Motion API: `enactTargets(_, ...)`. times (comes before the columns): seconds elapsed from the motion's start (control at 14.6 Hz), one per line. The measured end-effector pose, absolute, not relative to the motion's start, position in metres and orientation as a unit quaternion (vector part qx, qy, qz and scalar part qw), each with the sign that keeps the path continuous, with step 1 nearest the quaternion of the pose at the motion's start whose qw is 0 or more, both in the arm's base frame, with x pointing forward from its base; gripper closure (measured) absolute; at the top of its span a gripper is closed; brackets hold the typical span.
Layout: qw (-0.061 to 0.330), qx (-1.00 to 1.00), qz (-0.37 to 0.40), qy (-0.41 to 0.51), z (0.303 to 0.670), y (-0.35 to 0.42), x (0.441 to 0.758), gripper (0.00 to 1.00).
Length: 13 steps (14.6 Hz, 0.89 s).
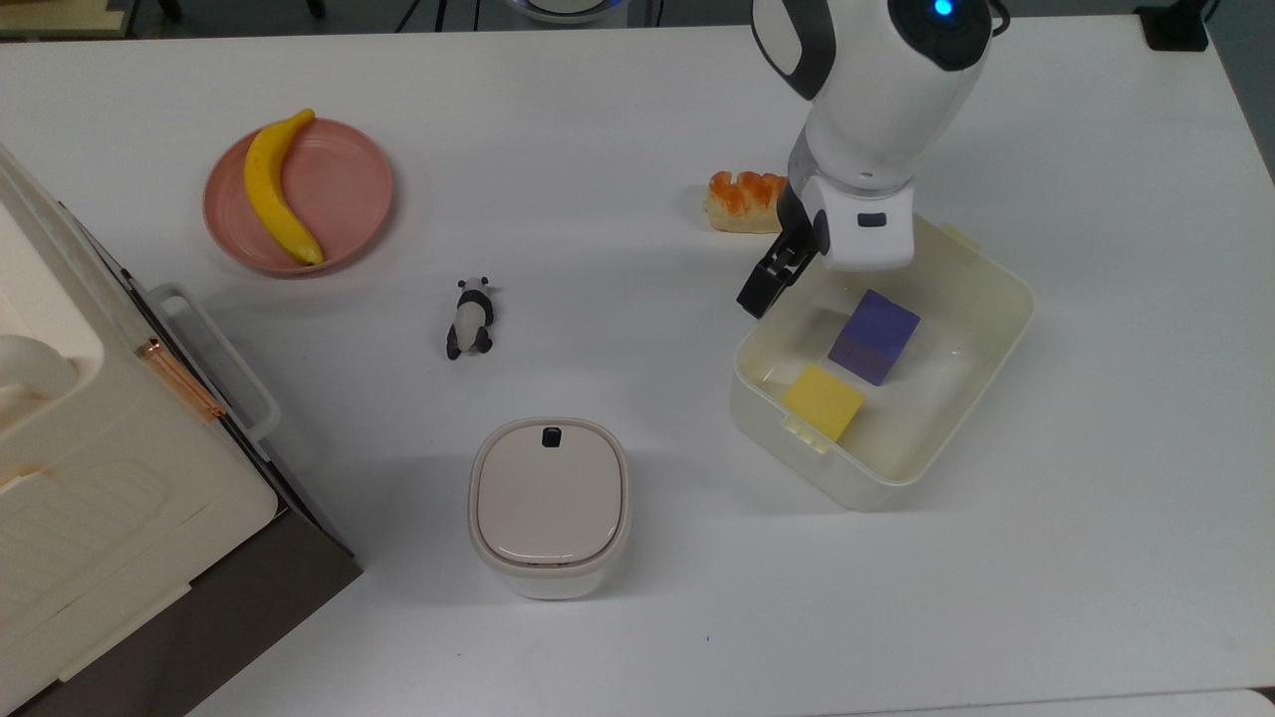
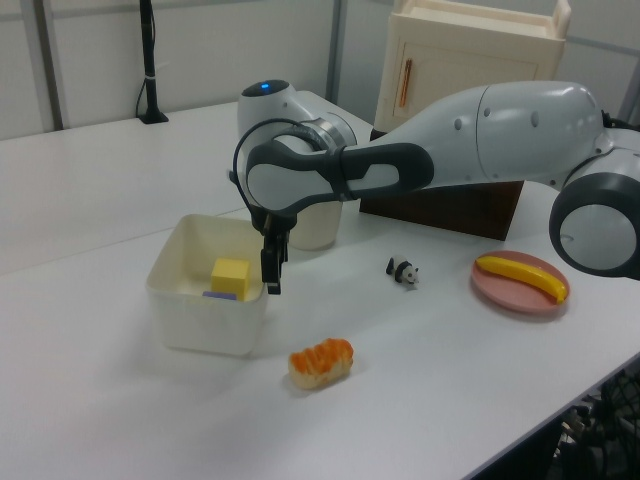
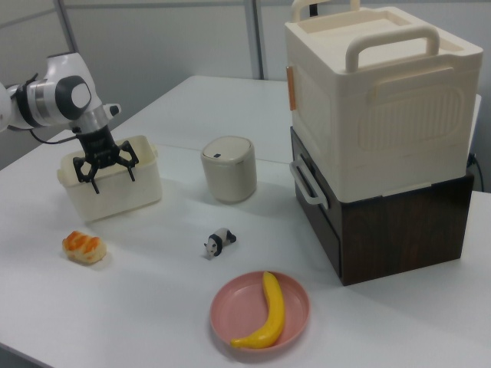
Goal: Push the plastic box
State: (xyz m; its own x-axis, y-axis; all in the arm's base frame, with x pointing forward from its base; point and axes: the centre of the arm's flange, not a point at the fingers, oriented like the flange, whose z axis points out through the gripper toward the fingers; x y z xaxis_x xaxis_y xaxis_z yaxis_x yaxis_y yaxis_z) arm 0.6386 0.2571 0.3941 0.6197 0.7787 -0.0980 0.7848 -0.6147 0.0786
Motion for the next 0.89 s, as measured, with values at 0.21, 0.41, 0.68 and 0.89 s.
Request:
enactTargets(0.21,0.082,0.892,-0.014,0.444,0.408,0.258,0.644,0.0)
enactTargets(0.41,0.113,0.881,-0.012,0.46,0.41,0.266,0.642,0.0)
enactTargets(0.68,0.127,0.878,-0.011,0.462,0.411,0.263,0.645,0.0)
enactTargets(0.89,0.13,0.882,0.0,0.454,0.425,0.253,0.65,0.0)
